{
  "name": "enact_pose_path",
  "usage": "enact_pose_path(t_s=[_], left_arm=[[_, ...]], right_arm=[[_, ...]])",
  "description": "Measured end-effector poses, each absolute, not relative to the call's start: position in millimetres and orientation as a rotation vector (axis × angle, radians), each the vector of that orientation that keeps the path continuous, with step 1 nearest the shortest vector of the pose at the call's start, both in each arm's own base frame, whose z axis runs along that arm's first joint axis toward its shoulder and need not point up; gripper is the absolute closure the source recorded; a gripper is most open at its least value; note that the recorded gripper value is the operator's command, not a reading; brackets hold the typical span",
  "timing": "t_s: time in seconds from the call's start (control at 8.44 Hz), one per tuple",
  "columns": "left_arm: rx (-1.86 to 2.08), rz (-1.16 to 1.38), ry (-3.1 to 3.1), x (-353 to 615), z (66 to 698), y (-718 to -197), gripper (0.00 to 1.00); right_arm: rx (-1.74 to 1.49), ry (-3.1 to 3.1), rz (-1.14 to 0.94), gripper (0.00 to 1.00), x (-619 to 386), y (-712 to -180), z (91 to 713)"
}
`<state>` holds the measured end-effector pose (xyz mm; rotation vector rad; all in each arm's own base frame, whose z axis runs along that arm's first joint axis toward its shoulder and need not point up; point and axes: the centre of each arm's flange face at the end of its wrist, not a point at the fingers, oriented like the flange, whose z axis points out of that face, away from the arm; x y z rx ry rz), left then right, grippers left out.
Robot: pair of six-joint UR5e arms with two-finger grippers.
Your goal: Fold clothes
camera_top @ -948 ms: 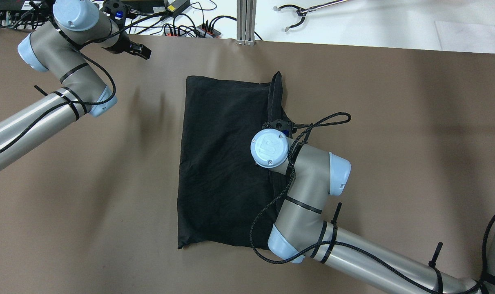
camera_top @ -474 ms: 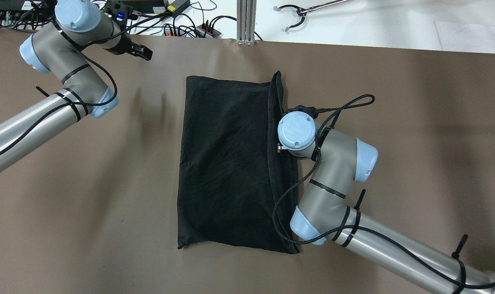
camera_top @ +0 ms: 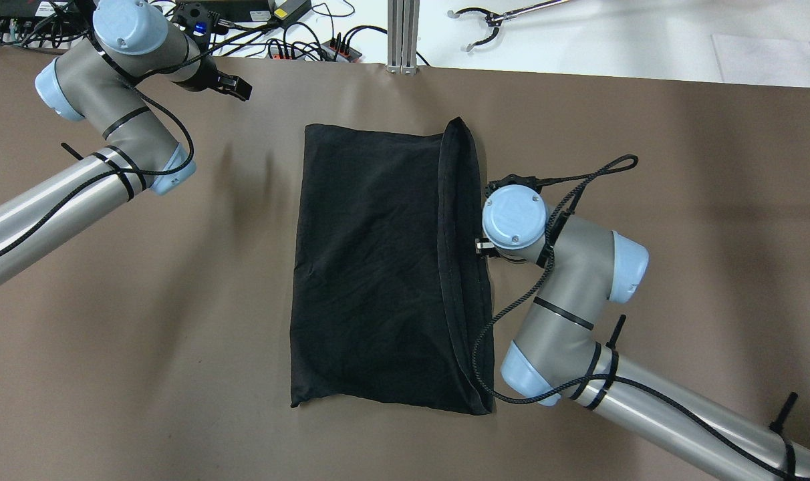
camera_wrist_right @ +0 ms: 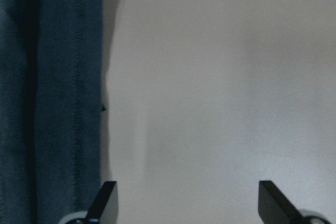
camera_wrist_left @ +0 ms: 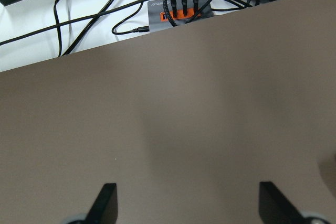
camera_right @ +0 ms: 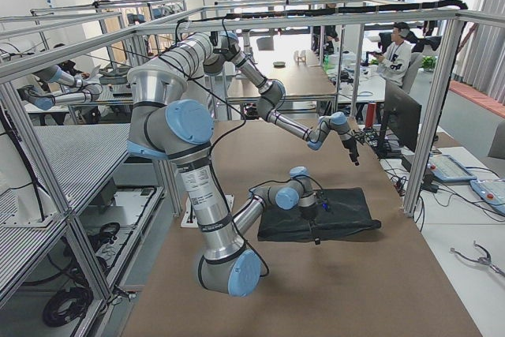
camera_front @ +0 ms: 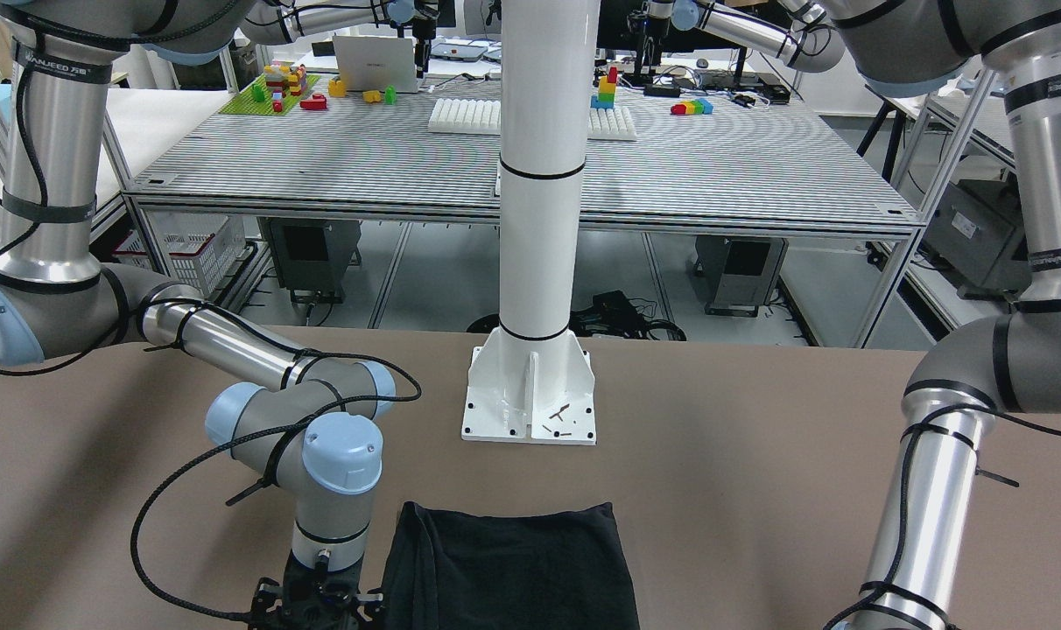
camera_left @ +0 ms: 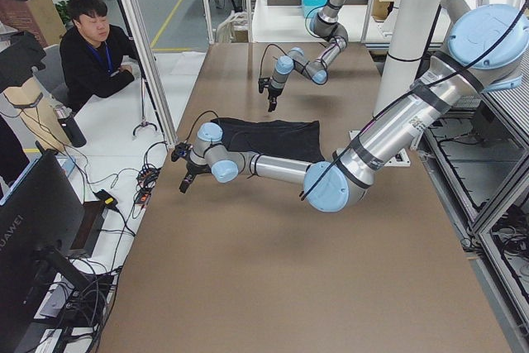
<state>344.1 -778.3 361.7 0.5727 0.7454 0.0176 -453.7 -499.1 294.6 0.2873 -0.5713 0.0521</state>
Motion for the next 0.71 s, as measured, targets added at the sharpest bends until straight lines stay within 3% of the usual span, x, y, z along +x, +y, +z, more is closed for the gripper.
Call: enact_pose_path(t_s=[0.36, 0.71], left_arm=[[0.572, 0.016, 0.746, 344.1, 361.7, -778.1, 0.05], [0.571, 0.017, 0.745, 343.9, 363.3, -777.7, 0.05]], right_arm=[[0.270, -0.661, -0.027, 0.08, -483.8, -455.5, 244.9], [0.291, -0.629, -0.123, 0.11, -532.4, -392.1, 252.7]])
